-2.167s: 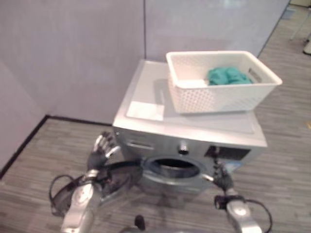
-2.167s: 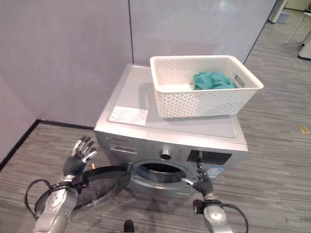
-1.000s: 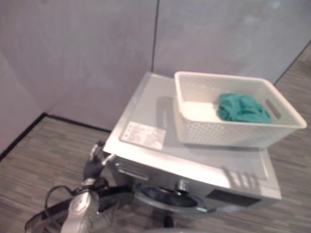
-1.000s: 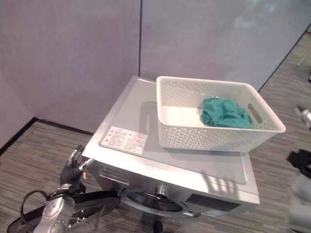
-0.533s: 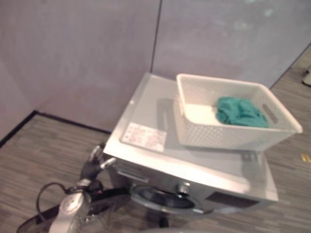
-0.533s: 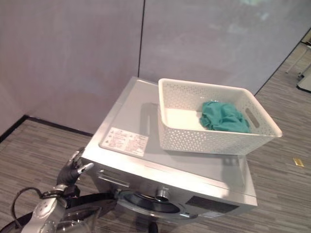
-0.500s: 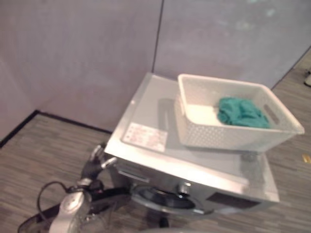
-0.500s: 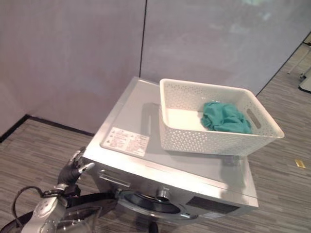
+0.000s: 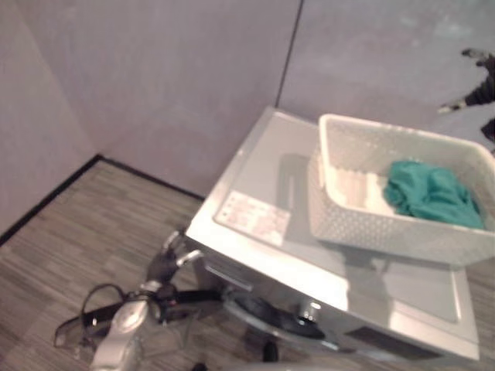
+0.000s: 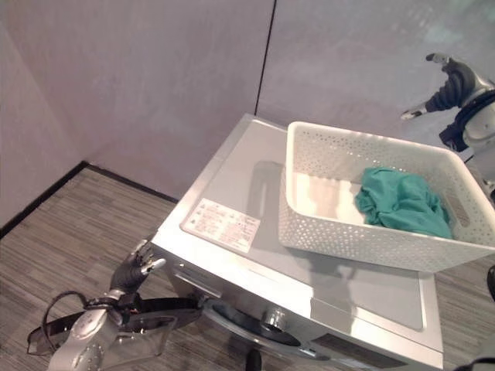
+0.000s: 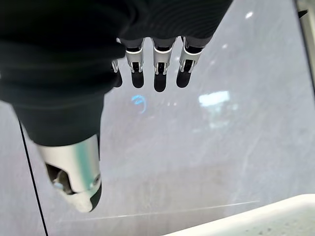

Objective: Grab the laundry basket,head to the washer,open it,put in the laundry and shut it.

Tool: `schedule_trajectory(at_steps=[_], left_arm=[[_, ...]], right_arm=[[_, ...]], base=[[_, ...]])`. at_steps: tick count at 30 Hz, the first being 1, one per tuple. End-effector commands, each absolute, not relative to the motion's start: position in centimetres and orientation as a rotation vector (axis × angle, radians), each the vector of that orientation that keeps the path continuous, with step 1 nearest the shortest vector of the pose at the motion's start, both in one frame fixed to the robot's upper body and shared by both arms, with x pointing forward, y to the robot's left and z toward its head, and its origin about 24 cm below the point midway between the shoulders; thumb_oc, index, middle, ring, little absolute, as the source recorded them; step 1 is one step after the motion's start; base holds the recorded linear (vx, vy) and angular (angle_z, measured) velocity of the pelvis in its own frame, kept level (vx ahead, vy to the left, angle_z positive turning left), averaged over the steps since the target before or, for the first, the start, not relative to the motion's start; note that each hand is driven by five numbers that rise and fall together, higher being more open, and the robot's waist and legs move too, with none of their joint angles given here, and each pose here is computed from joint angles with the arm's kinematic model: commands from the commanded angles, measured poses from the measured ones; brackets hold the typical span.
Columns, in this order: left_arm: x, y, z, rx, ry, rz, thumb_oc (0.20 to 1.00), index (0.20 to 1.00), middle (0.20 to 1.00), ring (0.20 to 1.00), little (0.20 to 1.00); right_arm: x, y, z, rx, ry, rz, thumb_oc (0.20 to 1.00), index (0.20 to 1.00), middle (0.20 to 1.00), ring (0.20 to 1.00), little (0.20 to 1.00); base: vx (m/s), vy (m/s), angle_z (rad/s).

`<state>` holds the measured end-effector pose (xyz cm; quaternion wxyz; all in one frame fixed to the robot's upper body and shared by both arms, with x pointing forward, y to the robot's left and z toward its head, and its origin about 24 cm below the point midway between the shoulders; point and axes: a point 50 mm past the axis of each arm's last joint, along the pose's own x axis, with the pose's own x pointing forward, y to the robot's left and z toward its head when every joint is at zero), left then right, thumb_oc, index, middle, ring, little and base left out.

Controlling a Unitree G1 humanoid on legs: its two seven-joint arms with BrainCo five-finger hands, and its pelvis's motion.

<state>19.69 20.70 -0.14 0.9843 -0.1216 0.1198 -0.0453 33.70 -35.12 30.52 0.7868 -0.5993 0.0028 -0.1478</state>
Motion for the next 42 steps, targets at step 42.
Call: schedule_trajectory(at_steps=[42], left_arm=[[19.5,18.3,0.8,-0.257,0.193,-0.251,1.000,1.000,1.000,1.000,1.000]], right_arm=[[24.7,-40.6,24.1,-1.427,0.482,-0.075,1.000,1.000,1.000,1.000,1.000]], base=[[0.00,-0.009,0.01]])
